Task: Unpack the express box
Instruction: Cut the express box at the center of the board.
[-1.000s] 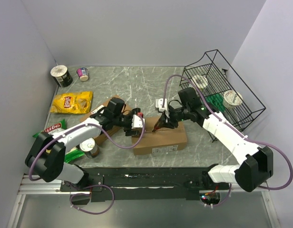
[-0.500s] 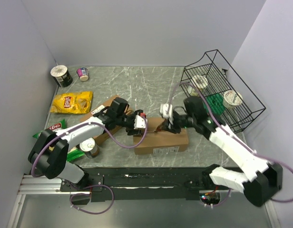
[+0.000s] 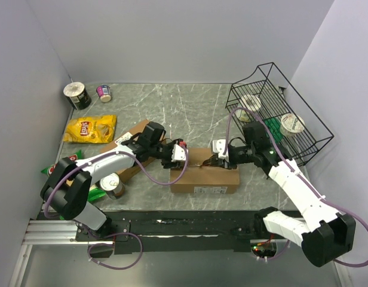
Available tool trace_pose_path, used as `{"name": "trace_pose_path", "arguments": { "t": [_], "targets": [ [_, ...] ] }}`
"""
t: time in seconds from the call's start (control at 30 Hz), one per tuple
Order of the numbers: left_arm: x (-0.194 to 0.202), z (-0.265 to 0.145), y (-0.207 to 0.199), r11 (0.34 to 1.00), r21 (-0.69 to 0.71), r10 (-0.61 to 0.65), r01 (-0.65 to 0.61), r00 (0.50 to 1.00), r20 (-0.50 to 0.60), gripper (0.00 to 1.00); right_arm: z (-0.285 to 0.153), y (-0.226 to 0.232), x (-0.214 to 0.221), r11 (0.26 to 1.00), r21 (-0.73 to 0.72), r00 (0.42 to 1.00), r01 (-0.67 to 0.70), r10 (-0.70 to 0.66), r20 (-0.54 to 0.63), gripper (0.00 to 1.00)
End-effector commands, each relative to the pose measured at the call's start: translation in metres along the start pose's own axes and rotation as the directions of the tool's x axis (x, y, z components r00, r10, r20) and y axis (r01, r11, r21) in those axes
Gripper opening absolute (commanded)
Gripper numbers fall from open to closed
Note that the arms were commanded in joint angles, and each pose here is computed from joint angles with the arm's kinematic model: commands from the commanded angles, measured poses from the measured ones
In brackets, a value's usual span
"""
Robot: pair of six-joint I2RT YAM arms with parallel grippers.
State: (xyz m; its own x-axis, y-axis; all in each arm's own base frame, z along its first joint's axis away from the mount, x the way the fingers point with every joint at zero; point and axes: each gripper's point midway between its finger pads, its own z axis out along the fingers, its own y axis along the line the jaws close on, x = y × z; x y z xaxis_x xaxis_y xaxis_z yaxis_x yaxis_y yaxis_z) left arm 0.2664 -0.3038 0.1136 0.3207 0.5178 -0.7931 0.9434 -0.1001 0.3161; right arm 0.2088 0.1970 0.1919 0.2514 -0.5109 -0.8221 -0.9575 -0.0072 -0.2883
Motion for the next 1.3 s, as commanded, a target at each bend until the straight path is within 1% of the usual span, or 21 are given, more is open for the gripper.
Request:
{"name": "trace_pose_path", "arguments": {
  "t": [0.0,0.07,0.13,0.23,0.3,0.4,0.53,0.63,0.77,0.93,1.03,1.1,1.13,1.2,1.23,1.27],
  "targets": [
    [0.103,-0.013,-0.051,0.983,0.068,-0.133,0.168,0.923,-0.362,0.61,-0.024,0.012,0.035,0.994,0.045,0.977,-0.103,0.109,-0.185,0.0],
    [0.103,-0.013,-0.05,0.983,0.066,-0.136,0.171,0.922,-0.364,0.61,-0.026,0.012,0.041,0.984,0.078,0.962,-0.161,0.174,-0.21,0.0],
    [0.106,-0.012,-0.053,0.981,0.073,-0.139,0.178,0.918,-0.371,0.61,-0.029,0.016,0.047,0.979,0.071,0.95,-0.19,0.202,-0.237,0.0],
    [0.108,-0.012,-0.054,0.981,0.075,-0.14,0.181,0.915,-0.378,0.6,-0.034,0.011,0.051,0.97,0.133,0.95,-0.203,0.228,-0.215,0.0],
    [0.109,-0.012,-0.054,0.98,0.077,-0.14,0.182,0.914,-0.38,0.59,-0.036,0.008,0.055,0.958,0.16,0.943,-0.237,0.267,-0.198,0.0],
    [0.109,-0.013,-0.053,0.98,0.074,-0.143,0.185,0.911,-0.387,0.58,-0.044,0.005,0.066,0.939,0.197,0.922,-0.282,0.322,-0.216,0.0],
    [0.11,-0.014,-0.056,0.979,0.081,-0.14,0.186,0.91,-0.391,0.57,-0.053,0.004,0.067,0.943,0.224,0.929,-0.245,0.294,-0.223,0.0],
    [0.111,-0.014,-0.056,0.978,0.079,-0.147,0.193,0.908,-0.393,0.56,-0.059,0.01,0.071,0.944,0.208,0.92,-0.256,0.304,-0.247,0.0],
    [0.109,-0.012,-0.053,0.979,0.074,-0.147,0.19,0.91,-0.389,0.55,-0.066,0.005,0.065,0.949,0.219,0.927,-0.225,0.278,-0.253,0.0],
    [0.11,-0.013,-0.053,0.98,0.074,-0.143,0.186,0.909,-0.393,0.55,-0.078,0.005,0.063,0.954,0.209,0.918,-0.214,0.269,-0.292,0.0],
    [0.11,-0.013,-0.053,0.979,0.075,-0.145,0.188,0.908,-0.393,0.55,-0.087,0.002,0.062,0.964,0.203,0.918,-0.171,0.231,-0.323,0.0],
    [0.11,-0.012,-0.053,0.979,0.075,-0.144,0.188,0.909,-0.39,0.54,-0.092,0.009,0.064,0.967,0.18,0.908,-0.179,0.233,-0.349,0.0],
    [0.11,-0.012,-0.053,0.979,0.075,-0.146,0.189,0.909,-0.39,0.54,-0.096,0.007,0.065,0.971,0.179,0.903,-0.16,0.217,-0.371,0.0],
    [0.109,-0.012,-0.051,0.98,0.073,-0.143,0.185,0.911,-0.388,0.55,-0.1,0.013,0.068,0.971,0.162,0.891,-0.176,0.227,-0.394,0.0],
    [0.108,-0.011,-0.049,0.981,0.069,-0.142,0.182,0.911,-0.386,0.55,-0.106,0.011,0.069,0.974,0.161,0.886,-0.157,0.212,-0.413,0.0],
    [0.108,-0.011,-0.048,0.982,0.066,-0.141,0.179,0.912,-0.386,0.55,-0.109,0.016,0.069,0.974,0.149,0.878,-0.171,0.22,-0.426,0.0]
  ]
}}
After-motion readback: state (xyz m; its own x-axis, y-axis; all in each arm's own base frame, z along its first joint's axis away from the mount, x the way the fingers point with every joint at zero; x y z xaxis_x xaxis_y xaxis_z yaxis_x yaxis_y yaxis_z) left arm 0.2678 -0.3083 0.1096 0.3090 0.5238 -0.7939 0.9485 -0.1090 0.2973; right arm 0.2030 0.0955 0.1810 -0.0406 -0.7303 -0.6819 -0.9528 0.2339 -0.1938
